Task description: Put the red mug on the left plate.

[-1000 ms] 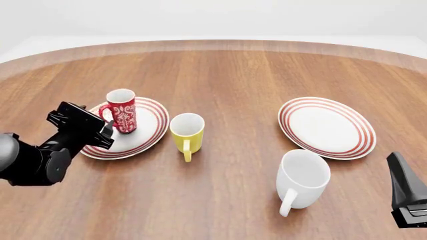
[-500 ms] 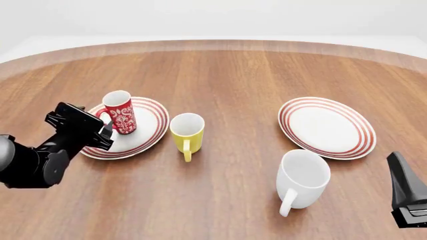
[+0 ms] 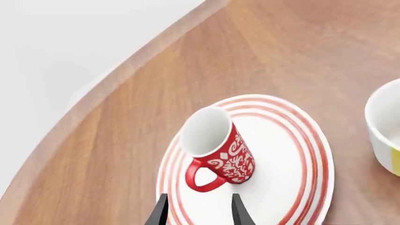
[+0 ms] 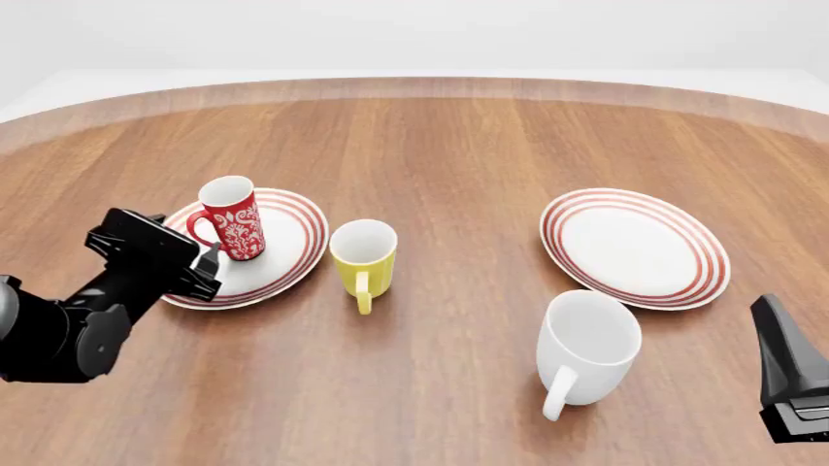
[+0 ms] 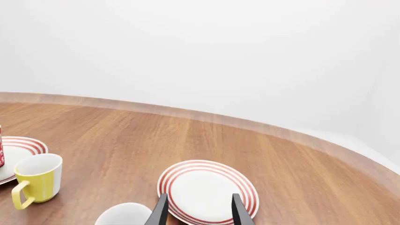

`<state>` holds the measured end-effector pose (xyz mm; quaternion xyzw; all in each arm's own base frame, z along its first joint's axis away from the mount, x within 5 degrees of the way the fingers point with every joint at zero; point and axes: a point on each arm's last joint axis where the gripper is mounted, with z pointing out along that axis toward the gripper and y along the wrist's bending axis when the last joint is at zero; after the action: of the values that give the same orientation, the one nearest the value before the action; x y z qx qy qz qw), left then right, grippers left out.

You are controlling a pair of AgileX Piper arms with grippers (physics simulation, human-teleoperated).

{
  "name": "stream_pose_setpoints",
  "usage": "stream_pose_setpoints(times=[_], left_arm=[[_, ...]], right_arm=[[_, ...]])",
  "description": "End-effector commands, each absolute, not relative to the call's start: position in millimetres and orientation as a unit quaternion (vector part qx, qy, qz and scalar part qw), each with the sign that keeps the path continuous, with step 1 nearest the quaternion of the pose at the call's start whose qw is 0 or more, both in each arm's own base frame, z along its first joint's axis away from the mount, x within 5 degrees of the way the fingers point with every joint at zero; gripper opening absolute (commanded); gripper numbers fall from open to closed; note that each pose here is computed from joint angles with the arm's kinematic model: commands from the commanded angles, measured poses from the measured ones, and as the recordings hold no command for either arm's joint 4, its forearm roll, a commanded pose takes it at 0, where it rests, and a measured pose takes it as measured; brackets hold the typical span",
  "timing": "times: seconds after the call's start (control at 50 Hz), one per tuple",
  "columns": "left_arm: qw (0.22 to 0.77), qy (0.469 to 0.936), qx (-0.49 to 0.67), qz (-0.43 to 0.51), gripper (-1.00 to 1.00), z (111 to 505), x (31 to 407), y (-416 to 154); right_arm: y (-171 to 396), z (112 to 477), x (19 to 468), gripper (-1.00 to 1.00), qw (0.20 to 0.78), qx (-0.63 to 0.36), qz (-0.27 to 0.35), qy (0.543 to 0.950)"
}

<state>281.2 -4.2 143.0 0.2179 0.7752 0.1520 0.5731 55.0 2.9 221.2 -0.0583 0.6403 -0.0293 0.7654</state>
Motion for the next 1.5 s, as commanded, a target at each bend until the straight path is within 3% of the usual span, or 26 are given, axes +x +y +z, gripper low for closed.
stream_pose_setpoints(times=[0.02, 1.08, 1.5], left_arm=[[0.576, 0.775, 0.218, 0.138, 1.0, 143.7, 278.5, -10.8], [0.595, 0.765, 0.238, 0.061, 1.0, 161.2, 253.7, -51.5], [0.608, 0.75, 0.262, -0.001, 1.0, 179.2, 221.6, -77.9]], right_arm=[[2.9, 221.1, 55.0, 1.0, 0.765, -0.059, -0.029, 0.64], [3.0, 221.0, 55.1, 1.0, 0.765, -0.06, -0.029, 0.641], [3.0, 221.1, 55.0, 1.0, 0.765, -0.06, -0.03, 0.641]])
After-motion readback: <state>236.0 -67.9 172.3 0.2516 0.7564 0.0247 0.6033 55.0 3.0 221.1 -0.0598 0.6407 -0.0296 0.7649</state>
